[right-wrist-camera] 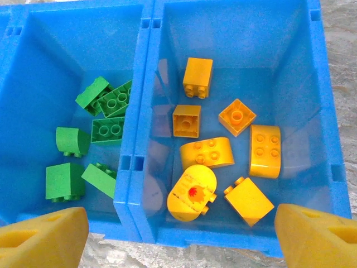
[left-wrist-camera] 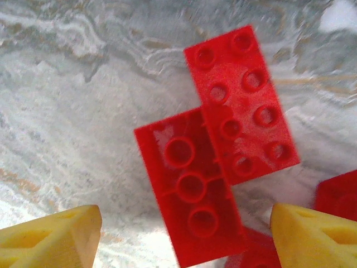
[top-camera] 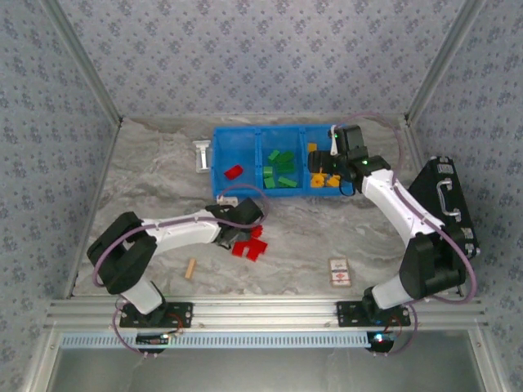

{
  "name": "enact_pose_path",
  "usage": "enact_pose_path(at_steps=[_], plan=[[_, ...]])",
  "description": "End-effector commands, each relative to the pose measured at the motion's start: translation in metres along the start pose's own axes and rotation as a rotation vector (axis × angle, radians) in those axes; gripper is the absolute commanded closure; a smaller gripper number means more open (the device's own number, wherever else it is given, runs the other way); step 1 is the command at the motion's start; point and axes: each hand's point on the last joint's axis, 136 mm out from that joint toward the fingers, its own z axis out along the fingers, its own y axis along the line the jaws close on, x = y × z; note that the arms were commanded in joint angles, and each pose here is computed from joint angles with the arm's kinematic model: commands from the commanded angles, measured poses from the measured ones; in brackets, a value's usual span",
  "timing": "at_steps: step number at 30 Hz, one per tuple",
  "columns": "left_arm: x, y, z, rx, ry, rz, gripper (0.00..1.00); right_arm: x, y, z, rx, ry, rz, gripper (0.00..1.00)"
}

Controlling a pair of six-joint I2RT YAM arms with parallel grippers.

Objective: Sort the legos into containers by color

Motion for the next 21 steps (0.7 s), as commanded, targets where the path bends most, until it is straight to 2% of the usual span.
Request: enact_pose_path(at_steps=[1, 9, 14, 19, 21], plan=[[0.002, 0.01, -0.007, -0.023, -0.011, 0.009, 0.21, 0.0, 0.001, 0.001, -0.012, 0.008, -0.014, 0.12], [-0.002, 0.005, 0.005, -0.039, -0.014, 0.022, 0.18, 0.0, 0.006, 0.001, -0.027, 0.013, -0.014, 0.12], [0.003, 0.009, 0.018, -0.051, 0.027, -0.006, 0.19, 0.0, 0.004, 0.0, -0.021, 0.021, -0.021, 0.12], [0.001, 0.012, 0.022, -0.043, 0.032, -0.024, 0.23, 0.0, 0.002, 0.001, -0.017, 0.022, -0.023, 0.12], [0.003, 0.011, 0.023, -0.038, 0.039, -0.02, 0.27, 0.0, 0.001, 0.002, -0.014, 0.022, -0.022, 0.12]])
